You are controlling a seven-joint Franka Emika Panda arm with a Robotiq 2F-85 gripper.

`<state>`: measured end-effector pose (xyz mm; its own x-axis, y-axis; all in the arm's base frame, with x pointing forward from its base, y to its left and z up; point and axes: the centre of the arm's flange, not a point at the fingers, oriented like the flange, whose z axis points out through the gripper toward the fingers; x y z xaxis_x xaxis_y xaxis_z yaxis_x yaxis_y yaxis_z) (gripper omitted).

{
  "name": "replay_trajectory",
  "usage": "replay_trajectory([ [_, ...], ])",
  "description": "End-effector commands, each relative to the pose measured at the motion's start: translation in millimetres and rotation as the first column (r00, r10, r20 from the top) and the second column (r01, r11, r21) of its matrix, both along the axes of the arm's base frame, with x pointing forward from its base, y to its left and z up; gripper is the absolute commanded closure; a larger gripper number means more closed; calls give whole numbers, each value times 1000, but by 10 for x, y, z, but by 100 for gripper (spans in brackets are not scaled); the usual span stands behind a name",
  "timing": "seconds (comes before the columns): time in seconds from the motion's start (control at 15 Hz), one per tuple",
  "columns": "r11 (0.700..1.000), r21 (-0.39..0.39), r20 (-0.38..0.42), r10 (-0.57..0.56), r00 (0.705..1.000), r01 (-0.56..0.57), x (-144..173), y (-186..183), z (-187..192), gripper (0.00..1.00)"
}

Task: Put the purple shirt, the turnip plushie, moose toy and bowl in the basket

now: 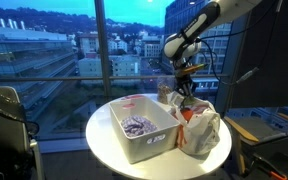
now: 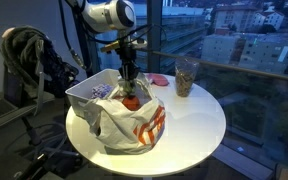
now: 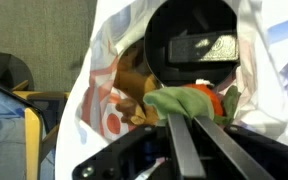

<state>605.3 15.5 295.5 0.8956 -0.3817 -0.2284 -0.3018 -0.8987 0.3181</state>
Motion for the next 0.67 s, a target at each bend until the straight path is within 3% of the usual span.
replay_trajectory([
  [0.0, 996, -18, -37, 92, 995, -92, -142, 306, 699, 92],
  [0.2, 975, -75, -9, 208, 978, -208, -297, 689, 1244, 92],
  [0.33, 948, -115, 60, 305, 951, -297, -348, 1008, 1579, 92],
  [0.6, 874, -173, 166, 481, 861, -455, -201, 1668, 1821, 94],
])
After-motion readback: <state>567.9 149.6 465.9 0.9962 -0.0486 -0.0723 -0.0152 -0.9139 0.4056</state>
